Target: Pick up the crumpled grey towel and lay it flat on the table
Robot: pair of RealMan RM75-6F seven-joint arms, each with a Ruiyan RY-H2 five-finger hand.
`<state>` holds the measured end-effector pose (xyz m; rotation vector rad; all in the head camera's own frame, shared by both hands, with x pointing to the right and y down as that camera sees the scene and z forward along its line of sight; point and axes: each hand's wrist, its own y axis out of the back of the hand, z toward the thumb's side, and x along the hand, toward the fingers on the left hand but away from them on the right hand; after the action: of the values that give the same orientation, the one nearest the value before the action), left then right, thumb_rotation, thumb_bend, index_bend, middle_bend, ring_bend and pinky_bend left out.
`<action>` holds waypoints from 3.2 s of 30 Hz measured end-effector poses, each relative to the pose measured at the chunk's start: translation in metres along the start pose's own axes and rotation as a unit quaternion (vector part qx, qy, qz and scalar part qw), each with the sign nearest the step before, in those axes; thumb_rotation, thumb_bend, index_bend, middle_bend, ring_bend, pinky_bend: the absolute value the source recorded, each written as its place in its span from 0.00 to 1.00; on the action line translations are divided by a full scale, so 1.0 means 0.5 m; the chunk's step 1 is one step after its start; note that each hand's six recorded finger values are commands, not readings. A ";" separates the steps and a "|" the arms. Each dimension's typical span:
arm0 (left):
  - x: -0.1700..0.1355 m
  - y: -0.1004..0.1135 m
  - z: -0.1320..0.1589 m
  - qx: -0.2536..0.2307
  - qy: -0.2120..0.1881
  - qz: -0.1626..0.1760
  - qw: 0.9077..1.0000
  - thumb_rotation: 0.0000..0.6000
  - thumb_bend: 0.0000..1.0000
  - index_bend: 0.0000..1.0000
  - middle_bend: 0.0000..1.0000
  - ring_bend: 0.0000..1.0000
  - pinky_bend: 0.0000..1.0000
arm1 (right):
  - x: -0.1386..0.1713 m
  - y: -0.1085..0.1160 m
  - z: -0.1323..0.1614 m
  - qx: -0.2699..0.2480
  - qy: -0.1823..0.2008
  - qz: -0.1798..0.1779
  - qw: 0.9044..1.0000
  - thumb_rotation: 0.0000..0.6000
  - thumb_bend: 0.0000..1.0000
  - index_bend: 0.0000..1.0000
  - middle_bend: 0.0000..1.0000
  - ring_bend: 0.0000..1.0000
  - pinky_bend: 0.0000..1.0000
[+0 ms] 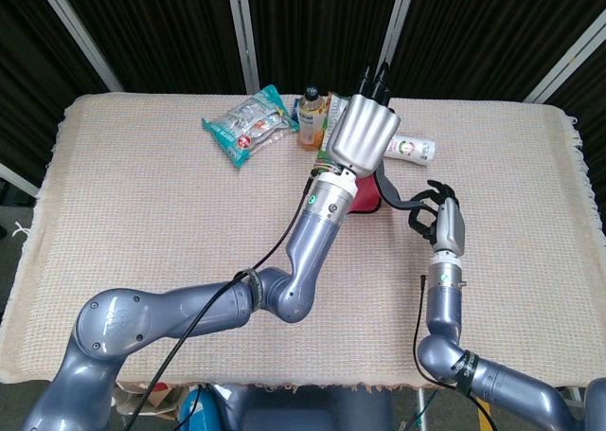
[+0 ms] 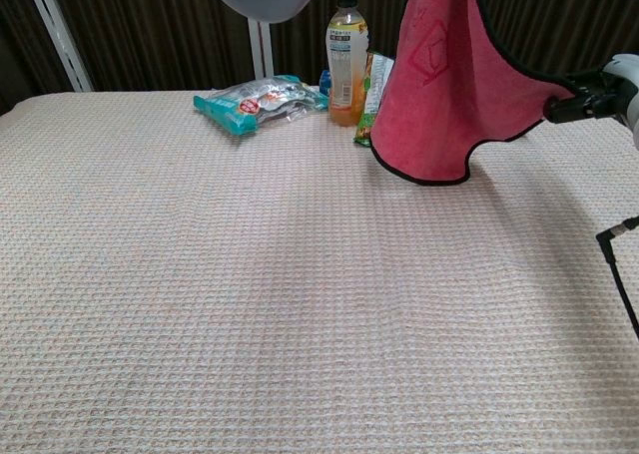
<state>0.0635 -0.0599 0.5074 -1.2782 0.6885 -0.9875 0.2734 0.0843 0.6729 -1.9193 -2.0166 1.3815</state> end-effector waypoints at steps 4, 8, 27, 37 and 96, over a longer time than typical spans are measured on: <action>-0.002 -0.008 -0.016 -0.004 0.008 -0.003 1.000 1.00 0.62 0.72 0.27 0.04 0.02 | 0.009 0.006 0.010 -0.001 0.015 0.004 1.000 1.00 0.61 0.56 0.19 0.00 0.04; -0.007 -0.022 -0.038 -0.011 0.017 -0.011 1.000 1.00 0.62 0.72 0.27 0.04 0.02 | 0.015 0.025 0.024 0.004 0.036 -0.003 0.999 1.00 0.61 0.56 0.19 0.00 0.04; -0.085 -0.075 -0.089 -0.119 0.010 -0.056 0.991 1.00 0.62 0.72 0.27 0.04 0.02 | -0.032 0.075 0.043 0.057 0.048 -0.024 0.997 1.00 0.61 0.57 0.19 0.00 0.04; -0.137 -0.137 -0.133 -0.176 0.025 -0.087 0.980 1.00 0.62 0.72 0.27 0.04 0.02 | -0.034 0.028 0.070 0.081 0.065 -0.006 0.995 1.00 0.61 0.57 0.19 0.00 0.04; -0.154 -0.220 -0.221 -0.255 0.077 -0.038 0.963 1.00 0.62 0.70 0.28 0.04 0.02 | -0.071 0.007 0.226 0.111 0.131 -0.040 0.984 1.00 0.61 0.58 0.19 0.00 0.04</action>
<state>-0.0903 -0.0415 0.5859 -1.6950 1.0689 -1.0150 0.2199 -0.0081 0.6210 -1.7967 -1.7219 1.2045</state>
